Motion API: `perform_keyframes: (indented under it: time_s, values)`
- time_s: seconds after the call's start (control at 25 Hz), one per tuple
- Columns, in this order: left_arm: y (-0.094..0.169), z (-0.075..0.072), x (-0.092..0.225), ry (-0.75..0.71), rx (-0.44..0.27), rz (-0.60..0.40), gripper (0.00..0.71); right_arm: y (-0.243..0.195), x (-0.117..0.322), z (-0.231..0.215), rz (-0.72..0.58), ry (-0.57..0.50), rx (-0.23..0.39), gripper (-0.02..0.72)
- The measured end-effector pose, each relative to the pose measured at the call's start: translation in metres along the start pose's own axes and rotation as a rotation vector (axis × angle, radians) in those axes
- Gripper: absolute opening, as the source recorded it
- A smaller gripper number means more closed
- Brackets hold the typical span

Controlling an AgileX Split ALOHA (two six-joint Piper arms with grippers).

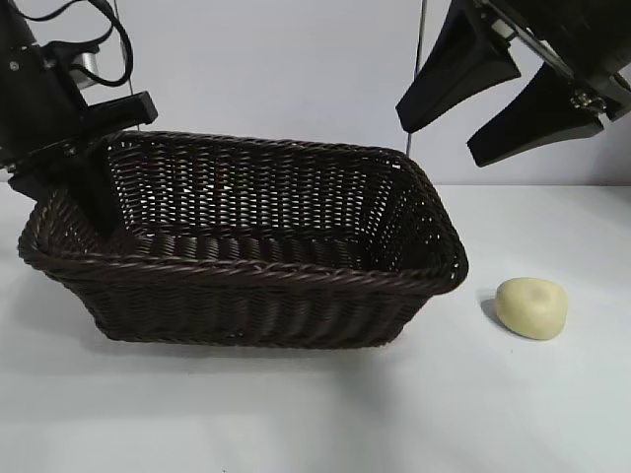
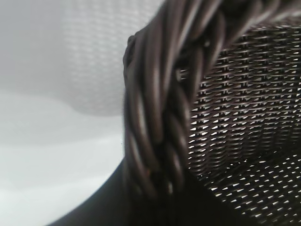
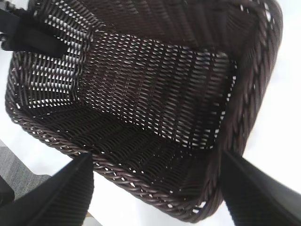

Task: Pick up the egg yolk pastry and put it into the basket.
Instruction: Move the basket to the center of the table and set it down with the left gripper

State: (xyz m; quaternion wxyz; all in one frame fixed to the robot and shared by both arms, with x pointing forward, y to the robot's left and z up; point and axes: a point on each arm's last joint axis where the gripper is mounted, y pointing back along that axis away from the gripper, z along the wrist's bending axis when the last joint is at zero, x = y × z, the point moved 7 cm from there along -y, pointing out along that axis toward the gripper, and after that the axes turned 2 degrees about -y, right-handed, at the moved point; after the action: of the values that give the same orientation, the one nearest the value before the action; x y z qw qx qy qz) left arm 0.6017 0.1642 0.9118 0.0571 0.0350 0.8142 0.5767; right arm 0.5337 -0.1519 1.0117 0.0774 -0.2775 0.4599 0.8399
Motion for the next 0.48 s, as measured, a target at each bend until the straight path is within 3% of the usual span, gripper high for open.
perform_keyframes:
  time_s: [0.48]
  values:
    - [-0.027,0.005,-0.009,-0.082,0.016,0.022,0.097,0.000,0.000,0.000,0.000,-0.003,0.000,0.540]
